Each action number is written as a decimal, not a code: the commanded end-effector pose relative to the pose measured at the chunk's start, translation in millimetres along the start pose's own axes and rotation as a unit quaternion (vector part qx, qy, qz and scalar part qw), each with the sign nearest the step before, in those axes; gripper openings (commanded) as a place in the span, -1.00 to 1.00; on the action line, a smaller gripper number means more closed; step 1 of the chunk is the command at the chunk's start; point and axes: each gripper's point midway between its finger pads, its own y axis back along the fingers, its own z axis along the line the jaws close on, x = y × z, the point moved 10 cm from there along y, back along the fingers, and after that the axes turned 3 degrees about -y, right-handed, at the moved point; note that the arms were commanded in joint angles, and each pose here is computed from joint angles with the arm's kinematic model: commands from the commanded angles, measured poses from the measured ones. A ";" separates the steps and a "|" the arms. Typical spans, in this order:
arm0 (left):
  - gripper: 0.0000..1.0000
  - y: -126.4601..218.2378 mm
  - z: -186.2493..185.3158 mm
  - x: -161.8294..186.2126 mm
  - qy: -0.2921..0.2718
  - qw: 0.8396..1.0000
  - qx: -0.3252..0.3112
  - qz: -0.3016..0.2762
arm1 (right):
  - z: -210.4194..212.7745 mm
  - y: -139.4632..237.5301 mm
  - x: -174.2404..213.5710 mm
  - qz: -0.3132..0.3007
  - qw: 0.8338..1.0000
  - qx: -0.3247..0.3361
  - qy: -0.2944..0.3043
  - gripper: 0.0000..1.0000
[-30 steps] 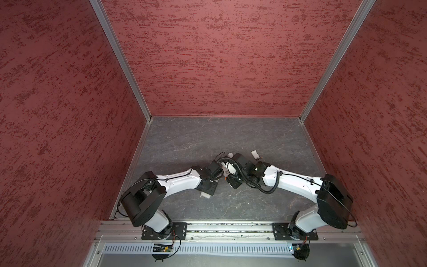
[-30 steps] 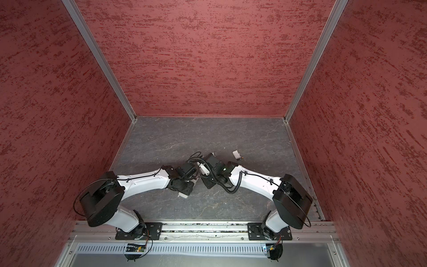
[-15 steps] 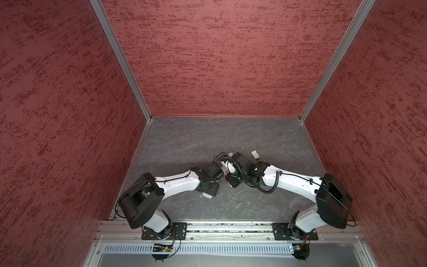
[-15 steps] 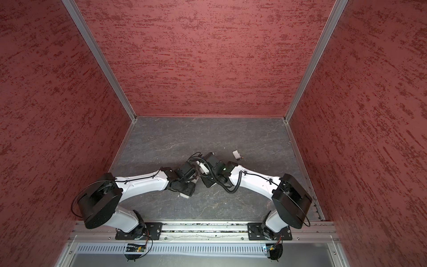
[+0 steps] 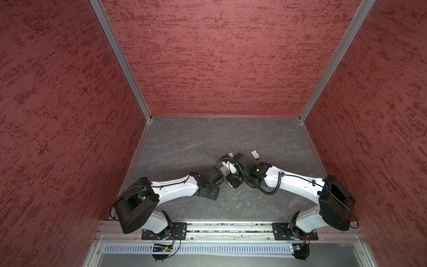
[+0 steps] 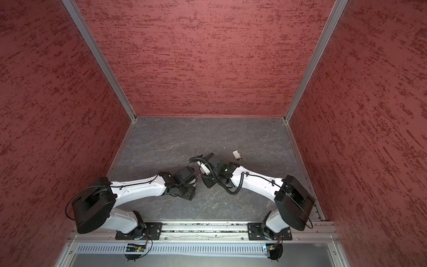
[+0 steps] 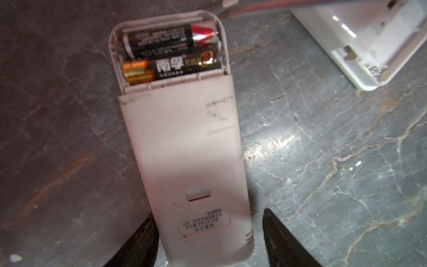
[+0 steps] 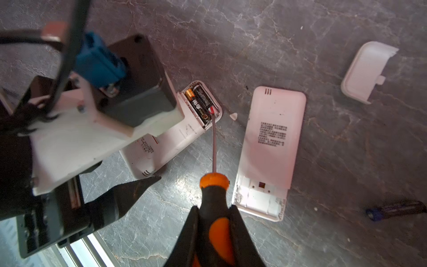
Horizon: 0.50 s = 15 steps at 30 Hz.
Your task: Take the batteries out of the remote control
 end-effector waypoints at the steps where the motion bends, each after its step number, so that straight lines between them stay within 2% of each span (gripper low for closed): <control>1: 0.26 -7.9 7.8 18.4 0.025 0.998 -0.032 0.045 | -1.8 6.5 -2.4 -0.015 1.000 0.004 0.006 -1.00; 6: -0.05 -7.8 12.6 21.8 0.037 0.998 -0.023 0.035 | -1.5 5.1 -1.6 -0.010 1.000 0.002 0.015 -1.00; 15: -0.08 -5.3 5.7 19.0 0.009 1.000 0.011 0.021 | -4.7 4.6 2.8 0.006 1.000 0.016 0.022 -1.00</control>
